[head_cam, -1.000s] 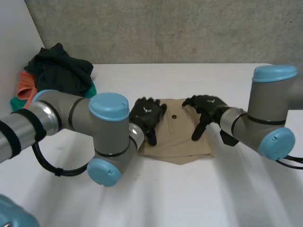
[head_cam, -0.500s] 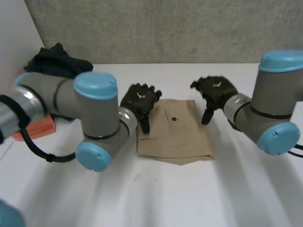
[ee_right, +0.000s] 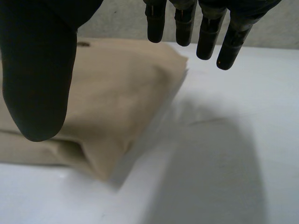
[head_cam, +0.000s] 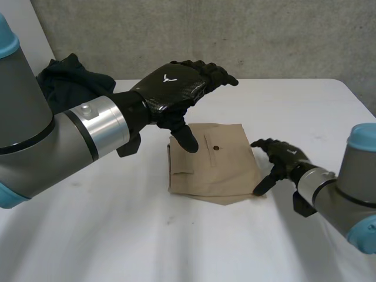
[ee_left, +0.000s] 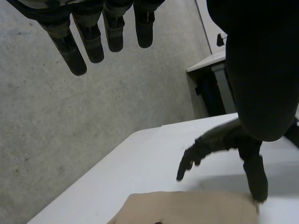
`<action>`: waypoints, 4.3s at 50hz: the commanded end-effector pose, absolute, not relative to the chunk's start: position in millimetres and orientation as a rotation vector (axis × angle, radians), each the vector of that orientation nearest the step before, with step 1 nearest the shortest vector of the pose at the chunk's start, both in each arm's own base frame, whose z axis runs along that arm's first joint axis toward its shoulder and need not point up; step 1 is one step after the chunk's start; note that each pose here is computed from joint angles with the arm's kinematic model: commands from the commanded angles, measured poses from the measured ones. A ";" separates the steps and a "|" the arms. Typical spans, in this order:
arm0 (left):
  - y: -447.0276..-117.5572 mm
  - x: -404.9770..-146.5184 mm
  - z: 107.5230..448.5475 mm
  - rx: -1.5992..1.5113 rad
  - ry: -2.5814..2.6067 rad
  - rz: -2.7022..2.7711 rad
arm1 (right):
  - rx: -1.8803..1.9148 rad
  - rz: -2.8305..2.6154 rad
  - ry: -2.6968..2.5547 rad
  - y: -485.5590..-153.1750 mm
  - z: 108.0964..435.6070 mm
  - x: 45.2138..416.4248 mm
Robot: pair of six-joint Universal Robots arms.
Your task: Fold the laundry.
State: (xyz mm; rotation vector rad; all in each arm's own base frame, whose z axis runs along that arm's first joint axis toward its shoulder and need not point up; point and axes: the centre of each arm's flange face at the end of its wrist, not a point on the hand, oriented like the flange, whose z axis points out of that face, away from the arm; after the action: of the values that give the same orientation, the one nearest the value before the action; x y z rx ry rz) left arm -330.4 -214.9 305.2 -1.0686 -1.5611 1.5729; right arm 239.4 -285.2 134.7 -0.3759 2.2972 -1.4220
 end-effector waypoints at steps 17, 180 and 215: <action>-216.5 -331.3 300.0 -1.046 -1.584 1.557 | -0.453 -1.423 2.219 -312.3 102.5 275.5; -306.1 -309.2 384.8 -0.619 -1.174 2.407 | -1.277 -2.150 2.013 -280.5 197.1 242.1; -253.7 -278.2 249.6 -0.728 -2.086 1.976 | -1.283 -1.796 2.050 -285.0 220.8 236.2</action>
State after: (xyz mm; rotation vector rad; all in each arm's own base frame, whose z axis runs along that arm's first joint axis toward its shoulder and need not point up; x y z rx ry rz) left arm -311.1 -248.2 269.0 -0.8980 -1.7206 1.9606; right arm 226.8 -294.2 216.9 -1.1367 2.0938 -1.9785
